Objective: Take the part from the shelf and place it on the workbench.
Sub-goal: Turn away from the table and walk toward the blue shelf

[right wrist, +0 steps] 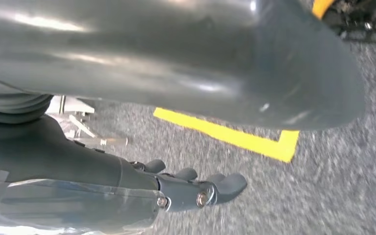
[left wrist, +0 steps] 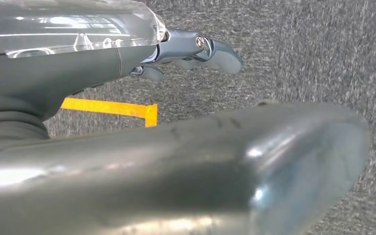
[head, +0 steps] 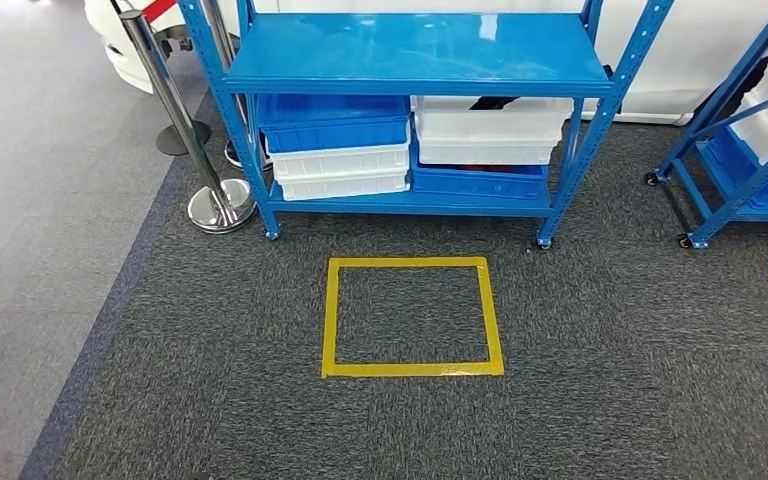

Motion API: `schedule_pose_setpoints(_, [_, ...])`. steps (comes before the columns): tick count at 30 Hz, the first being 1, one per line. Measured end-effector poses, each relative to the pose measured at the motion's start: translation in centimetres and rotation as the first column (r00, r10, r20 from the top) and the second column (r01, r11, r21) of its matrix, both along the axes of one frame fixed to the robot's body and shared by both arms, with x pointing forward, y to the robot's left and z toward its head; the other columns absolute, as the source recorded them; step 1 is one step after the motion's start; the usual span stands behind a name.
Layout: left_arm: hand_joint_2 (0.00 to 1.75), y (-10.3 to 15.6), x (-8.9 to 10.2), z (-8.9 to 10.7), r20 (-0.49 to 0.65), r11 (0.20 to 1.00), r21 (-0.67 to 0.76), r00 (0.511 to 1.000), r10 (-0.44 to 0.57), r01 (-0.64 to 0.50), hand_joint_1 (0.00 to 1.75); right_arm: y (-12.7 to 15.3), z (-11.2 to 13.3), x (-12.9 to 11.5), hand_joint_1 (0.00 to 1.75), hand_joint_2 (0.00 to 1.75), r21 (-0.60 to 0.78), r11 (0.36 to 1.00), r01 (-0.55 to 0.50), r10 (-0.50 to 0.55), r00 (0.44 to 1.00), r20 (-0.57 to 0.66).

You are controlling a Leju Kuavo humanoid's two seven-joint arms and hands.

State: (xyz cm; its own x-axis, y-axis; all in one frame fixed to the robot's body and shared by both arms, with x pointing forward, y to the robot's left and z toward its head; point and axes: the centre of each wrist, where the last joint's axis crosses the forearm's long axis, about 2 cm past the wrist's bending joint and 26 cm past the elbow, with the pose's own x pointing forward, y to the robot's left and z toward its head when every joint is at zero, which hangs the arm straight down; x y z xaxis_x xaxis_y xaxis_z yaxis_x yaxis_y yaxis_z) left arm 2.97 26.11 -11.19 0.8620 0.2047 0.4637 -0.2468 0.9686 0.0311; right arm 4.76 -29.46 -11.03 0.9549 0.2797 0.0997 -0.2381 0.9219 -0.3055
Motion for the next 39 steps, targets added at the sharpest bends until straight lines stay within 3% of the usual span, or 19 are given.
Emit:
schedule_pose_setpoints(5, [0.0, 0.0, -0.6, -0.1, -0.007, 1.0, -0.001, 1.0, -0.002, 0.002, 0.0, -0.4, 0.1, 0.5, 0.0, 0.0, -0.009, 0.999, 0.034, -0.034, 0.999, 0.025])
schedule_pose_setpoints(16, [0.0, -0.1, -0.6, 0.0, -0.01, 1.0, -0.012, 1.0, -0.014, 0.014, 0.0, -0.6, -0.1, -1.1, 0.0, 0.0, -0.005, 0.997, 0.076, -0.076, 0.997, -0.011])
schedule_pose_setpoints(39, [0.0, 0.1, -0.7, -0.1, -0.019, 1.0, -0.001, 0.999, -0.03, 0.03, 0.0, -0.5, -0.1, -1.0, 0.0, 0.0, 0.016, 0.996, 0.083, -0.083, 0.997, -0.005])
